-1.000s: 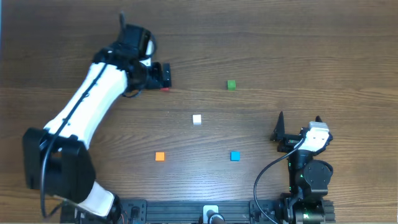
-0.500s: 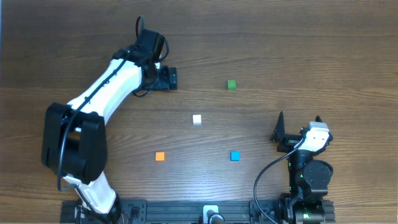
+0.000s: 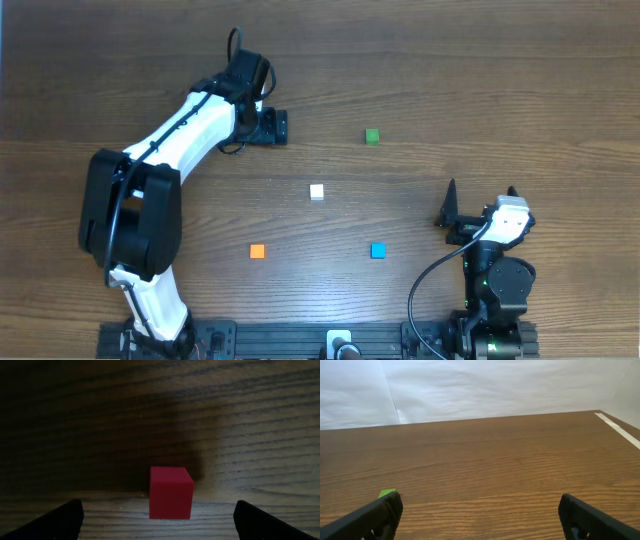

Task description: Stack Cubes

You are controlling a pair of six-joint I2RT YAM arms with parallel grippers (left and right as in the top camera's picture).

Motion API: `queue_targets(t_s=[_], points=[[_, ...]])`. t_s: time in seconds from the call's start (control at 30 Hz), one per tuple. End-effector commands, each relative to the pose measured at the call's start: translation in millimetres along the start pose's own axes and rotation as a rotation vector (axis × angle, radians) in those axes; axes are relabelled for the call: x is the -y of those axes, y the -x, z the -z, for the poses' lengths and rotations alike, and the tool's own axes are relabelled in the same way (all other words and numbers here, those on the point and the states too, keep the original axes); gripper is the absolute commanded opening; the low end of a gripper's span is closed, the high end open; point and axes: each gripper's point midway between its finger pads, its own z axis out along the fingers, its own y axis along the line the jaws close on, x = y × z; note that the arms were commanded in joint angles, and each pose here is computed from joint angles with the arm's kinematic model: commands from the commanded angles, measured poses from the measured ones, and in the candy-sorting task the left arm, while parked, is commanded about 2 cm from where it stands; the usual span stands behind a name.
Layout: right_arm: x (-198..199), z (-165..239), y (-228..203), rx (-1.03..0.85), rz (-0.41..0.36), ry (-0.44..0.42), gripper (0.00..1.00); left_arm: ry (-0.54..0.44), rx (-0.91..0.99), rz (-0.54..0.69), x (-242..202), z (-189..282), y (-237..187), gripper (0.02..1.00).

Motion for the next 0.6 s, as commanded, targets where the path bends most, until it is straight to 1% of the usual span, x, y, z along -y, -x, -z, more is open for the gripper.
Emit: queue_targets(t_s=[0.03, 0.23, 0.4, 0.6], points=[[3.1, -0.7, -3.3, -0.006, 0.002, -0.016, 0.991, 0.011, -0.010, -0.023, -0.1, -10.0, 2.6, 0.952], [3.1, -0.7, -3.3, -0.006, 0.002, -0.016, 0.991, 0.015, -0.024, -0.026, 0.4, -16.4, -0.4, 0.890], [3.1, -0.7, -3.3, -0.006, 0.002, -0.016, 0.993, 0.009, -0.003, -0.027, 2.5, -16.5, 4.7, 0.816], [3.1, -0.7, -3.3, -0.006, 0.002, -0.016, 0.993, 0.009, 0.007, -0.026, 2.6, -16.7, 7.0, 0.781]])
